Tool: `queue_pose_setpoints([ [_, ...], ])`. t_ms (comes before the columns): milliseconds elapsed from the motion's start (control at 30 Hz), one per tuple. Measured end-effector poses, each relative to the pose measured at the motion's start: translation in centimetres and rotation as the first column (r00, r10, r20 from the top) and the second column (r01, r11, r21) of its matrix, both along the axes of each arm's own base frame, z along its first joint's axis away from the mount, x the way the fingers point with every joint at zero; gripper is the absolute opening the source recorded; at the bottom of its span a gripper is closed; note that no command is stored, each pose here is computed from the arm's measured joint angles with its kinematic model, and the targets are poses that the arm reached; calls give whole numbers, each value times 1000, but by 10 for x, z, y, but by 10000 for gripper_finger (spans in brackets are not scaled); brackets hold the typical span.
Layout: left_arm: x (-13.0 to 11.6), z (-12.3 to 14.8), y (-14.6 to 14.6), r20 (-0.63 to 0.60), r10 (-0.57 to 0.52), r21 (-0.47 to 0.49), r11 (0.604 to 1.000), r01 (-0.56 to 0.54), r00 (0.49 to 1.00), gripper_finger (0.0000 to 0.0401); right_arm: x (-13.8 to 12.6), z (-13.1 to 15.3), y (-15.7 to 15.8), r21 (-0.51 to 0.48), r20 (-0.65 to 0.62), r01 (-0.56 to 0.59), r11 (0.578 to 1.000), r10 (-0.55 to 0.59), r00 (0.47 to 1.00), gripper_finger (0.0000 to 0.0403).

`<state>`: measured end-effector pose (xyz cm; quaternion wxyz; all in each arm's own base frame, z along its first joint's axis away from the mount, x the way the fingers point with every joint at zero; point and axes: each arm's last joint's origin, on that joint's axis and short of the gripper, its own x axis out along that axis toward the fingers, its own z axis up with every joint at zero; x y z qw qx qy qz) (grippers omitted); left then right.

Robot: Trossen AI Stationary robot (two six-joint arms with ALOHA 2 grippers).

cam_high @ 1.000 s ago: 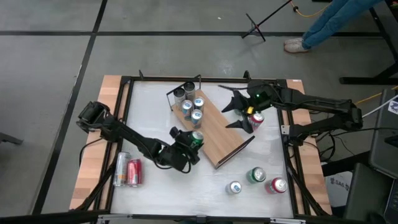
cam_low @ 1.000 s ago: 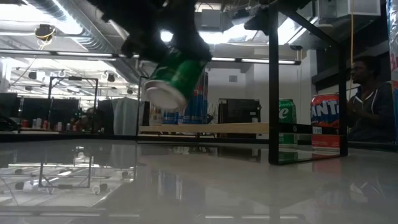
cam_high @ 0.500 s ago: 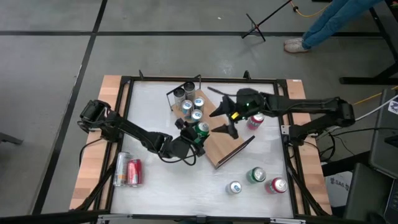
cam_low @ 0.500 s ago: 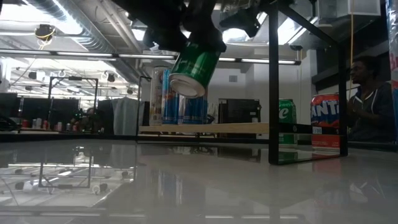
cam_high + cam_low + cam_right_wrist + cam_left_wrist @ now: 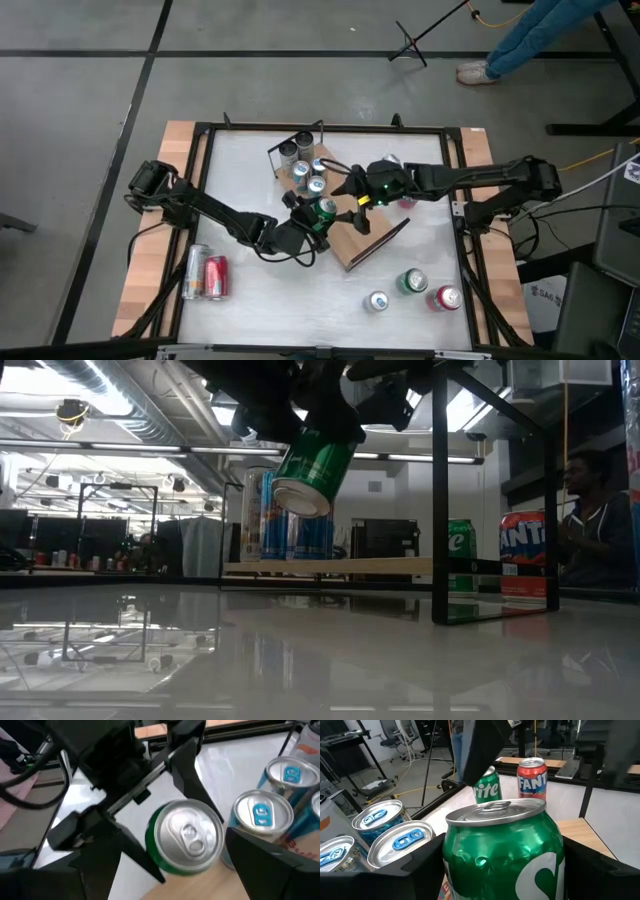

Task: Place canned beverage on shelf
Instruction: Put the bottom left green soda can on the shelf

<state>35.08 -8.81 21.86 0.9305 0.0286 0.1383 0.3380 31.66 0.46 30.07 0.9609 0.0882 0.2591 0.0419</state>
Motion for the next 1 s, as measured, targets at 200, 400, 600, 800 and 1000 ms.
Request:
queue_pose_setpoints([
  [200,0,0,0,0,-1,0,1000,1,1000,298,5,-1,-1,44,19,29,999,-30,999,342],
  [400,0,0,0,2,-5,-3,1000,5,1000,298,10,-8,-1,45,1,38,998,-38,999,342],
  [600,0,0,0,6,-6,-4,1000,6,1000,298,13,-14,-2,54,-29,66,996,-65,997,342],
  [800,1,2,0,-2,-17,25,1000,17,1000,298,19,-23,-1,68,-49,53,996,-50,998,342],
  [1000,2,4,-1,-7,-26,41,999,26,1000,298,21,-27,-1,76,-62,50,996,-45,997,342],
])
